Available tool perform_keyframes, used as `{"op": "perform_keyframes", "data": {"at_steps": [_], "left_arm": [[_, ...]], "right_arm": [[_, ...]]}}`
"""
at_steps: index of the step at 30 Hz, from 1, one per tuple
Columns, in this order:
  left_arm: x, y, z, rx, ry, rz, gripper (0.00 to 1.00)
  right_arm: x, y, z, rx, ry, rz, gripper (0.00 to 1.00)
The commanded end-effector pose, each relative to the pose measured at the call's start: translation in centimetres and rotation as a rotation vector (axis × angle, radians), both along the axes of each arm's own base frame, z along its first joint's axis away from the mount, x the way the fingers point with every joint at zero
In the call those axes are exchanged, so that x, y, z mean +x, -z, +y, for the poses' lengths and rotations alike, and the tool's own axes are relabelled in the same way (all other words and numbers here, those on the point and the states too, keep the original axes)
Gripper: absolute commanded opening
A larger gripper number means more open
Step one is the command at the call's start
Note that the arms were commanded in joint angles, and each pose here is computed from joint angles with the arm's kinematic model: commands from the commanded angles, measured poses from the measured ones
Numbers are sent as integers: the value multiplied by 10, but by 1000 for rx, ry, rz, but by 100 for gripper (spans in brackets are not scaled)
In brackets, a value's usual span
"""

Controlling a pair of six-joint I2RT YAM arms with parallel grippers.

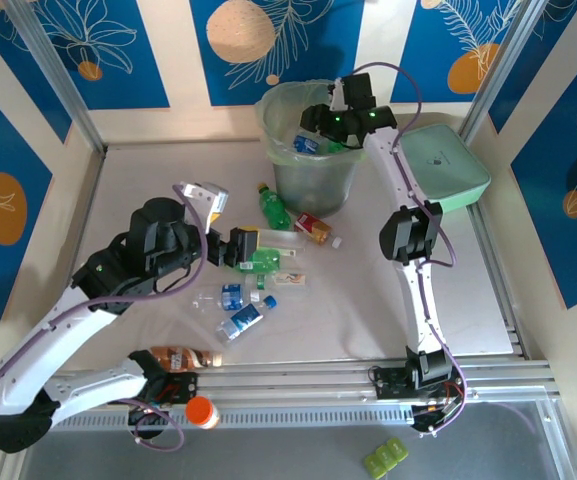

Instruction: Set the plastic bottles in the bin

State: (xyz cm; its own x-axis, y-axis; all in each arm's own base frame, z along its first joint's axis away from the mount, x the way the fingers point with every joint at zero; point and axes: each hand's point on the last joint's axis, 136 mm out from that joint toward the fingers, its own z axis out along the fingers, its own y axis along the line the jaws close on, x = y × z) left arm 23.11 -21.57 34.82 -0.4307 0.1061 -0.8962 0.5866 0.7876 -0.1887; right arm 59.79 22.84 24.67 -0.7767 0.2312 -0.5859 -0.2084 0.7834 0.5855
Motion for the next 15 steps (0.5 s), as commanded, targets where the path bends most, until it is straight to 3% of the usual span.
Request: {"op": "perform_keyframes", "data": {"at_steps": [1, 6, 11, 15], "left_arm": [[2, 3, 6, 37, -33, 3, 97], [0, -4, 14, 4, -68, 8, 98], [-6, -2, 40, -17, -189, 61, 100], [-16, 9, 67, -98, -333, 164, 99]], "right_arm": [[-10, -67, -2, 18, -18, -148, 68], [-30, -125, -15, -19, 34, -257, 78], [-64, -178, -19, -88, 62, -374, 78], [-99, -206, -12, -99, 59, -412, 73]]}}
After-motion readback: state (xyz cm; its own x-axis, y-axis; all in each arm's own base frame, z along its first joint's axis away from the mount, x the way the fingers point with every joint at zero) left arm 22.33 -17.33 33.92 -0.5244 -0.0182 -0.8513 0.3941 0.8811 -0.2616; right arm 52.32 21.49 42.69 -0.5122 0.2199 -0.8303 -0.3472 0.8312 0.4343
